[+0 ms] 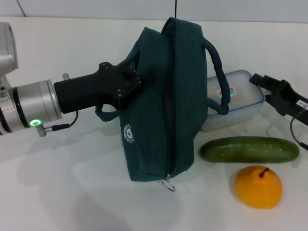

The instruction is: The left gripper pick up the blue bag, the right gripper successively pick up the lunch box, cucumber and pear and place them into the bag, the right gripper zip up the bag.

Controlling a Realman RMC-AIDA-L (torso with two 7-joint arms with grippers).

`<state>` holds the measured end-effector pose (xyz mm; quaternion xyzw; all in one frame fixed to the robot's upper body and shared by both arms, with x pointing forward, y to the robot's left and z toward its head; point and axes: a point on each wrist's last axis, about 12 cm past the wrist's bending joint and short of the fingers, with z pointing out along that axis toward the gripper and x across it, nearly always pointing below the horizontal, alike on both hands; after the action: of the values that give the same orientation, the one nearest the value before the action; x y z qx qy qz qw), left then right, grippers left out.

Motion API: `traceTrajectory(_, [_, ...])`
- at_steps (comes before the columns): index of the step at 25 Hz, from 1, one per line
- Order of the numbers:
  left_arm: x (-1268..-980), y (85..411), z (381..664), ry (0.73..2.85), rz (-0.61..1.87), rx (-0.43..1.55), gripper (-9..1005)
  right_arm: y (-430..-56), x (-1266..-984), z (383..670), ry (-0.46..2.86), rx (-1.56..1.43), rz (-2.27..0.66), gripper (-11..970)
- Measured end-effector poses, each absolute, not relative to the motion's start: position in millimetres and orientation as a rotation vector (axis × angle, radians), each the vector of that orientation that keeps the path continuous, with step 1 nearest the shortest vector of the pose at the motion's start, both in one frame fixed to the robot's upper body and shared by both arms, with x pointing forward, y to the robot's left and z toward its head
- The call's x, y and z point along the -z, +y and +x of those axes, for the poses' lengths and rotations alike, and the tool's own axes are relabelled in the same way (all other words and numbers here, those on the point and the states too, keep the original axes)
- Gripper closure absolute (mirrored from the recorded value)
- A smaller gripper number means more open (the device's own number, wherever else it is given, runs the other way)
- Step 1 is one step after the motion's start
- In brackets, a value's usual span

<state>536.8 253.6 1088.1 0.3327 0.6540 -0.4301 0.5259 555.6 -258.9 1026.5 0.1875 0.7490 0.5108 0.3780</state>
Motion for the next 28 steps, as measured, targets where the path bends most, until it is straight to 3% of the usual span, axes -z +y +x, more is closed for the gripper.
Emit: traceTrajectory(28, [-1086.5,256.4,535.8,1.572,0.789,1.017,955,-261.0,-1030.8,558.1,1.871,-1.258,0.414,764])
